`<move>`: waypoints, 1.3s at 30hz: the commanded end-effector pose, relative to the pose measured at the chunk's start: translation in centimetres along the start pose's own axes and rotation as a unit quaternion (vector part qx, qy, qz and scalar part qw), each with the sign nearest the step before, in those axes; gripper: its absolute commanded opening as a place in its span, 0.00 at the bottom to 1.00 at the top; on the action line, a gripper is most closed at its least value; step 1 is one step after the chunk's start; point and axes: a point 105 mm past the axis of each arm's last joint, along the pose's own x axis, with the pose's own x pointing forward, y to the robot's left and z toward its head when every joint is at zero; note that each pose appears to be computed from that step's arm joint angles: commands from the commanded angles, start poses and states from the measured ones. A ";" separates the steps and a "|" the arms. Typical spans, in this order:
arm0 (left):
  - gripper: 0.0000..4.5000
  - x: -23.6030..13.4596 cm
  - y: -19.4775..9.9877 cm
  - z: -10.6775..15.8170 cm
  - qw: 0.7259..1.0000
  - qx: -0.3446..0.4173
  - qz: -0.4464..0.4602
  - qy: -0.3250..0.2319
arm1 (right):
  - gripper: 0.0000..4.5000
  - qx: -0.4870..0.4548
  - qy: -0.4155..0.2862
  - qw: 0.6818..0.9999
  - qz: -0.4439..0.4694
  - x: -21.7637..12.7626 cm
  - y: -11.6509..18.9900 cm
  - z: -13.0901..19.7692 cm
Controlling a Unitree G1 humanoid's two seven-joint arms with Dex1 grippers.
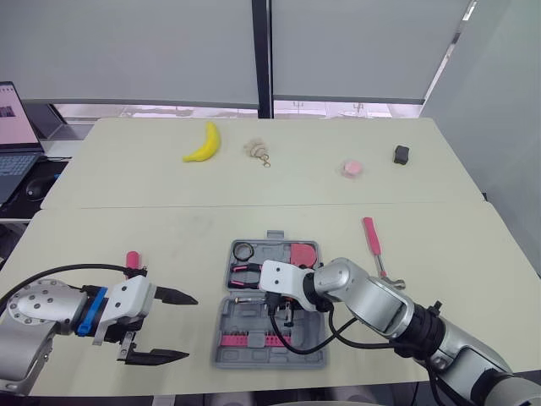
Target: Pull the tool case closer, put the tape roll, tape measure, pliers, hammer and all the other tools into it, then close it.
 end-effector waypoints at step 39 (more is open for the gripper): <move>1.00 0.2 0.1 1.2 1.000 0.023 0.006 0.000 | 0.33 -0.066 -0.101 0.992 0.046 -0.9 0.1 3.1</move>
